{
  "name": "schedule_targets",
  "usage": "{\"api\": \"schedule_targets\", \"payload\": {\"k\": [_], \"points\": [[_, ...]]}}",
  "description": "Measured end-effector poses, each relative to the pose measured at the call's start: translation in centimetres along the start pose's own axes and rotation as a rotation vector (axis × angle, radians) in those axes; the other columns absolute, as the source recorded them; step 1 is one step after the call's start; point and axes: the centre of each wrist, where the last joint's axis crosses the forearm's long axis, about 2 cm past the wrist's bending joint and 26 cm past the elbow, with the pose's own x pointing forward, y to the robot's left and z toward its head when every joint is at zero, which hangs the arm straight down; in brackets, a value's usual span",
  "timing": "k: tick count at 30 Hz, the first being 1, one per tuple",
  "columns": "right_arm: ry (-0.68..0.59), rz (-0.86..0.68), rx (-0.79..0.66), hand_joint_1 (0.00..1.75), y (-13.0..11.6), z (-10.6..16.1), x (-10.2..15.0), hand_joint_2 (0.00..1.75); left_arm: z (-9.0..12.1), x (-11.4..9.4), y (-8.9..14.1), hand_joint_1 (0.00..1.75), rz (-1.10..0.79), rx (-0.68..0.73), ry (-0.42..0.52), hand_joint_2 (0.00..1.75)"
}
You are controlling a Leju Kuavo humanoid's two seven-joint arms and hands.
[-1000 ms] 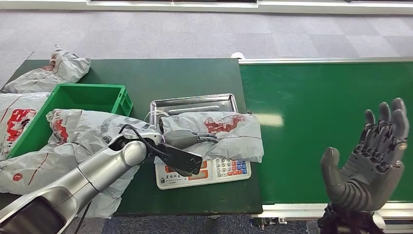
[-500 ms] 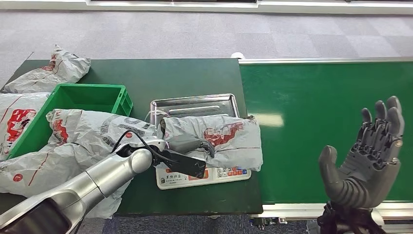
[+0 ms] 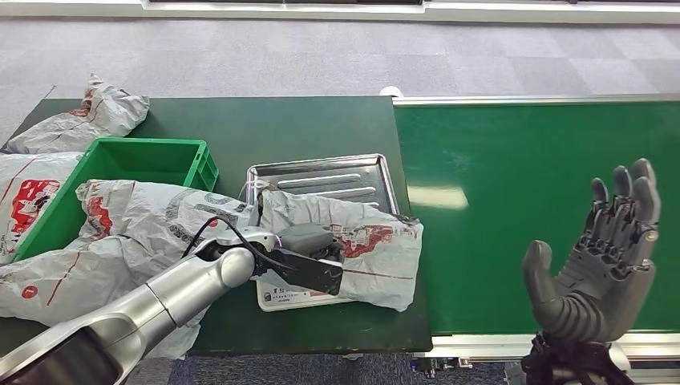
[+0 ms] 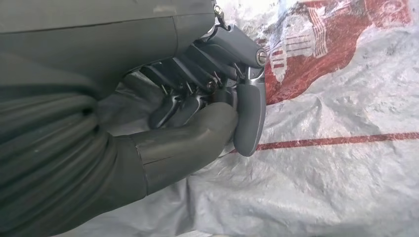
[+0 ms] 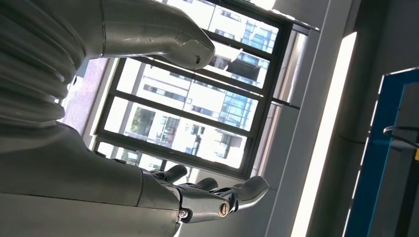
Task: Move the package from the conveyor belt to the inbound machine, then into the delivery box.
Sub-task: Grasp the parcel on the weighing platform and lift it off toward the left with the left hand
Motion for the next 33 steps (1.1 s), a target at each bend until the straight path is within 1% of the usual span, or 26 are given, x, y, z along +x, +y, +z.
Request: {"api": "schedule_targets", "payload": {"k": [3, 6, 7, 10, 11, 14, 17, 21, 24, 29, 33], "points": [[0.003, 0.004, 0.007, 0.0, 0.1, 0.1, 0.0, 1.75, 0.3, -0.4, 0.1, 1.75, 0.014, 0.051, 0.005, 1.75], [0.008, 0.005, 0.015, 0.0, 0.1, 0.3, 0.1, 1.75, 1.2, -0.8, 0.9, 1.75, 0.037, 0.114, 0.004, 1.75], [0.01, 0.004, 0.019, 0.0, 0.1, 0.3, 0.2, 1.75, 1.5, -0.9, 1.4, 1.42, 0.046, 0.134, 0.004, 1.75], [0.011, 0.004, 0.027, 0.0, 0.1, 0.4, 0.4, 1.75, 2.5, -1.1, 2.6, 0.11, 0.069, 0.185, 0.008, 1.75], [0.012, 0.006, 0.029, 0.0, 0.1, 0.4, 0.4, 1.75, 2.7, -1.2, 2.9, 0.0, 0.074, 0.198, 0.01, 1.31], [0.016, 0.01, 0.036, 0.0, 0.2, 0.5, 0.7, 1.75, 3.1, -1.3, 3.3, 0.0, 0.064, 0.229, 0.028, 0.0], [0.02, 0.008, 0.044, 0.0, 0.2, 0.7, 0.8, 1.75, 3.3, -1.4, 3.4, 0.0, -0.018, 0.269, 0.067, 0.0], [0.02, 0.001, 0.057, 0.0, 0.4, 0.7, 0.9, 1.75, 3.6, -1.2, 3.6, 0.0, -0.317, 0.341, 0.15, 0.0], [0.017, -0.001, 0.066, 0.0, 0.5, 0.6, 1.0, 1.75, 3.5, -1.2, 3.1, 0.0, -0.495, 0.33, 0.185, 0.0], [0.015, 0.001, 0.067, 0.0, 0.6, 0.6, 1.0, 1.75, 3.0, -1.5, 1.6, 0.0, -0.566, 0.269, 0.203, 0.0], [0.014, -0.002, 0.069, 0.0, 0.6, 0.5, 1.0, 1.75, 2.6, -1.9, 0.5, 0.0, -0.591, 0.174, 0.226, 0.0]]}}
